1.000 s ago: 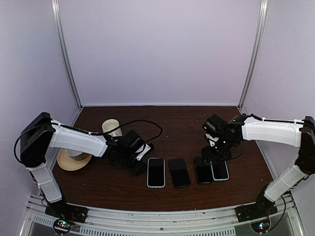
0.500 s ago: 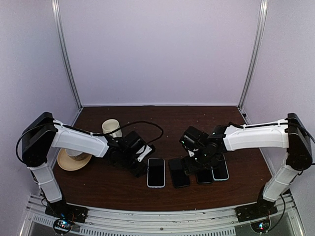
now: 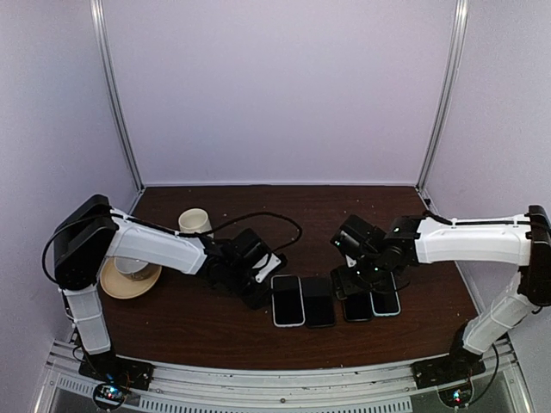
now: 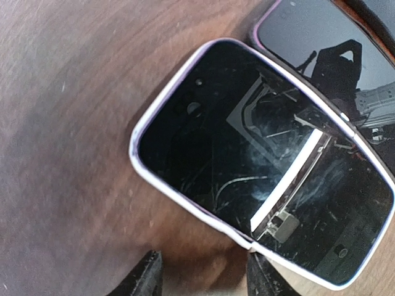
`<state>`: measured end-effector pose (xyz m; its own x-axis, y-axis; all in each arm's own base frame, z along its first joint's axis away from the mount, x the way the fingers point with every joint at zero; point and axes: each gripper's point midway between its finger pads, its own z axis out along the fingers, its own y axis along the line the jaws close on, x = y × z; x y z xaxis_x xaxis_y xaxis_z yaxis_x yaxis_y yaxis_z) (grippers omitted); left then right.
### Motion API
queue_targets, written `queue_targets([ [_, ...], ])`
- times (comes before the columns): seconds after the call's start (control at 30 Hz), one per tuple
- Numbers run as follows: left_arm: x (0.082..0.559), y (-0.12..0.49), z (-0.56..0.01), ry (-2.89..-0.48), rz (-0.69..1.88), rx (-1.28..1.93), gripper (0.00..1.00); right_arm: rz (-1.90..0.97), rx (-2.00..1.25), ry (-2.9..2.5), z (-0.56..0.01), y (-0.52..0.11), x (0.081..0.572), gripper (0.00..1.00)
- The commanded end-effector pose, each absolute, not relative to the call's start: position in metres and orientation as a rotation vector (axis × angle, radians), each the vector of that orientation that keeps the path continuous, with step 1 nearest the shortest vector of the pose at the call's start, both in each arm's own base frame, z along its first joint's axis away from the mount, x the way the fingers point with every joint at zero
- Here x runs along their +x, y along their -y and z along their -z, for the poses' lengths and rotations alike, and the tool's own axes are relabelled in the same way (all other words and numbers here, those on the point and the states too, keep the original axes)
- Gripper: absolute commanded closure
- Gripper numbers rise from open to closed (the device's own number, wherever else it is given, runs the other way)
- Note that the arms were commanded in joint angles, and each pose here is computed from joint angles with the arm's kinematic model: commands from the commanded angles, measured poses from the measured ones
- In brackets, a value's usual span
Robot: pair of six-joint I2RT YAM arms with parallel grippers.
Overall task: Put the phone into the phone case
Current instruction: Move the phone with the phone case to the center of the board, then reset both arms
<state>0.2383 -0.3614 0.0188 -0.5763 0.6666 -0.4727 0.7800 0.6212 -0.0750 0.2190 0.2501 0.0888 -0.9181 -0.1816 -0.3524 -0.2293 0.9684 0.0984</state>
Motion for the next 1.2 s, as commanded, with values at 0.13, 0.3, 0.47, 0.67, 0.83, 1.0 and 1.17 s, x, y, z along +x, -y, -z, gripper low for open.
queue_targets([
  [0.13,0.229,0.395,-0.006,-2.448,0.464,1.217,0.5,-0.131,-0.191,-2.708,-0.108,-0.203,0.221,0.28],
  [0.3,0.23,0.409,-0.004,-2.436,0.444,1.256,0.5,-0.104,-0.187,-2.709,-0.11,-0.19,0.217,0.27],
  [0.47,0.229,0.408,-0.004,-2.442,0.439,1.252,0.5,-0.108,-0.175,-2.718,-0.103,-0.183,0.218,0.26],
  [0.67,0.242,0.399,-0.04,-2.351,0.355,1.237,0.49,-0.165,-0.196,-2.789,-0.091,-0.192,0.212,0.27],
  [0.83,0.252,0.376,-0.079,-2.306,0.3,1.217,0.45,-0.166,-0.209,-2.825,-0.085,-0.189,0.201,0.27],
  [1.0,0.259,0.345,-0.127,-2.278,0.301,1.116,0.41,-0.153,-0.216,-2.709,-0.115,-0.187,0.231,0.15],
  [1.17,0.272,0.289,-0.191,-2.211,0.325,0.919,0.25,-0.122,-0.131,-2.533,-0.143,-0.158,0.286,0.01],
])
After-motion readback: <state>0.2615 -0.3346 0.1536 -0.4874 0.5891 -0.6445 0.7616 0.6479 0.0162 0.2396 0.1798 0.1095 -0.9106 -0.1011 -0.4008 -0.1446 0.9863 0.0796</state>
